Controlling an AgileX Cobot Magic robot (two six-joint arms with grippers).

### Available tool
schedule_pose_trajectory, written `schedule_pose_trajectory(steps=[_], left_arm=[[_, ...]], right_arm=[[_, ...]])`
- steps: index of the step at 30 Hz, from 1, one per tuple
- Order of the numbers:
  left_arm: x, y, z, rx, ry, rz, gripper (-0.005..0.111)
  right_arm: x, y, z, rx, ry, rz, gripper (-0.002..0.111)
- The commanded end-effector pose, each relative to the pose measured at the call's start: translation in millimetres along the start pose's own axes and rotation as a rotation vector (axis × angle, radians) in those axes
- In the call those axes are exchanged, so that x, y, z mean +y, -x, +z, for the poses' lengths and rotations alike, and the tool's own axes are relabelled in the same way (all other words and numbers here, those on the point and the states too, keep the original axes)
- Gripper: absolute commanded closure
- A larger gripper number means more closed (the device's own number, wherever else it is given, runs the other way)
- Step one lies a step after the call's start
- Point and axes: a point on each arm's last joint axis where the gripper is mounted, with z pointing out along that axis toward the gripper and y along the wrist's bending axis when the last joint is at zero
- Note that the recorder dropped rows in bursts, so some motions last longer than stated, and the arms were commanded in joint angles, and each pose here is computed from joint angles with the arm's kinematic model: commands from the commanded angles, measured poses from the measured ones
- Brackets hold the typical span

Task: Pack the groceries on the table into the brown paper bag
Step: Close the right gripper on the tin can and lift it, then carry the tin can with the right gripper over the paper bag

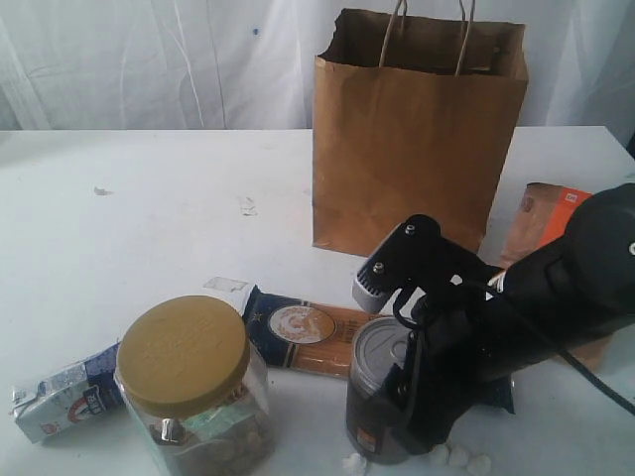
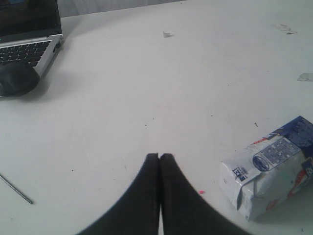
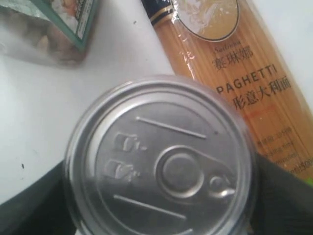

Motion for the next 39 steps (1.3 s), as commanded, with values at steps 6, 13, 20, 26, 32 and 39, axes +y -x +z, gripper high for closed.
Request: schedule_pose_trajectory(steps=[6, 13, 20, 26, 32, 39], left_arm=[[-0.7, -0.8, 0.1, -0.004, -0.008, -0.01, 0.107], [-0.7, -0.8, 0.1, -0.004, -0.008, -0.01, 0.107], [-0.7, -0.8, 0.1, -0.004, -0.008, -0.01, 0.107], [-0.7, -0.8, 0.1, -0.004, -0.008, -0.01, 0.107], [-0.7, -0.8, 0.1, -0.004, -0.008, -0.01, 0.107], [-0.7, -0.8, 0.1, -0.004, -0.008, -0.01, 0.107]], right_arm=[[12.9, 12.4, -61.0, -0.193, -0.051, -0.009, 0.047], [26.0, 9.5, -136.9, -0.397, -0.172, 0.106, 0.047], [-1.4, 30.3, -224.6, -0.506, -0.564, 0.363, 0.051], [-21.6, 76.8, -273.0, -0.581, -0.748, 0.323, 0.058], [-54.1, 127.4, -277.4, -0.575, -0.866, 0.301, 0.059], [-109.9, 152.6, -254.1, -0.518, -0.862, 0.433, 0.059]])
